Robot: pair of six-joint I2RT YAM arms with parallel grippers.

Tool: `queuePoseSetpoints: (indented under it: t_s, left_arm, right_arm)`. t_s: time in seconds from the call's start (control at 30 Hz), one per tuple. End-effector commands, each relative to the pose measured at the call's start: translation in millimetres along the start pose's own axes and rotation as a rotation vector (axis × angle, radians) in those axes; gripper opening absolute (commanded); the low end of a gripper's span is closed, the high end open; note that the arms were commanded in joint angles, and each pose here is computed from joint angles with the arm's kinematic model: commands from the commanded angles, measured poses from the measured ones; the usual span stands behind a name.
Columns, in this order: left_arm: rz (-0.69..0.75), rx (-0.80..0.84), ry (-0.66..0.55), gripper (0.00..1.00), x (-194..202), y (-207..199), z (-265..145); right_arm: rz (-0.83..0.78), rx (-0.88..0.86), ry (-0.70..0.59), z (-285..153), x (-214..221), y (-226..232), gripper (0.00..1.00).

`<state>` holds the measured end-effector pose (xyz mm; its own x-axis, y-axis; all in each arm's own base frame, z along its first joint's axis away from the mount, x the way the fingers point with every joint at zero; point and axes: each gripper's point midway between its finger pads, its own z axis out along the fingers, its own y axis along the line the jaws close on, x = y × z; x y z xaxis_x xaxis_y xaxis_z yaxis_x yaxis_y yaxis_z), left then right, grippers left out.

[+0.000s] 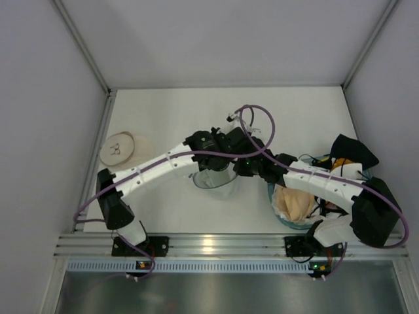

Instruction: Place the bra in the laundry bag and zip it closed

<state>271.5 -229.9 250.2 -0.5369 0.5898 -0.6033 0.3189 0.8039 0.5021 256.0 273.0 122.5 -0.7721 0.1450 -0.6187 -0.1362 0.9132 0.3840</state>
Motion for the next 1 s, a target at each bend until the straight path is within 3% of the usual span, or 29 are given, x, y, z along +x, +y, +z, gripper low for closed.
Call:
queuePoseSetpoints:
  t_s: [0.0, 0.1, 0.13, 0.2, 0.27, 0.43, 0.6, 0.7, 0.77, 0.83, 0.97]
  left_arm:
    - [0.051, -0.022, 0.022, 0.00, 4, -17, 3]
    - [0.013, 0.045, 0.013, 0.19, -3, -38, -3]
    - [-0.024, 0.065, 0.008, 0.40, -6, -42, -6]
    - [-0.091, 0.095, -0.024, 0.63, -19, -39, -16]
    - [-0.168, 0.108, -0.070, 0.75, -31, -28, -30]
    - [-0.335, 0.255, -0.199, 0.84, -55, -15, -65]
    - [-0.575, 0.340, -0.315, 0.89, -49, 41, -91]
    - [-0.726, 0.334, -0.311, 0.88, -27, 70, -68]
    - [-0.805, 0.340, -0.244, 0.88, -3, 73, -34]
    - [-0.885, 0.312, -0.140, 0.86, 26, 72, 4]
    - [-0.918, 0.401, -0.102, 0.84, 43, 46, 30]
  right_arm:
    - [0.107, -0.062, -0.092, -14, -28, 9, 0.00]
    - [0.133, -0.056, -0.104, -18, -29, 2, 0.00]
    - [0.139, -0.058, -0.108, -20, -28, -1, 0.00]
    - [0.155, -0.055, -0.108, -20, -29, -6, 0.00]
    - [0.166, -0.069, -0.107, -21, -30, -7, 0.00]
    - [0.163, -0.100, -0.114, -18, -31, -6, 0.00]
    - [0.143, -0.114, -0.114, -15, -35, -11, 0.00]
    - [0.130, -0.134, -0.116, -16, -40, -11, 0.00]
    - [0.122, -0.143, -0.118, -17, -42, -11, 0.00]
    - [0.115, -0.151, -0.112, -17, -41, -10, 0.00]
    - [0.116, -0.173, -0.094, -14, -38, -10, 0.00]
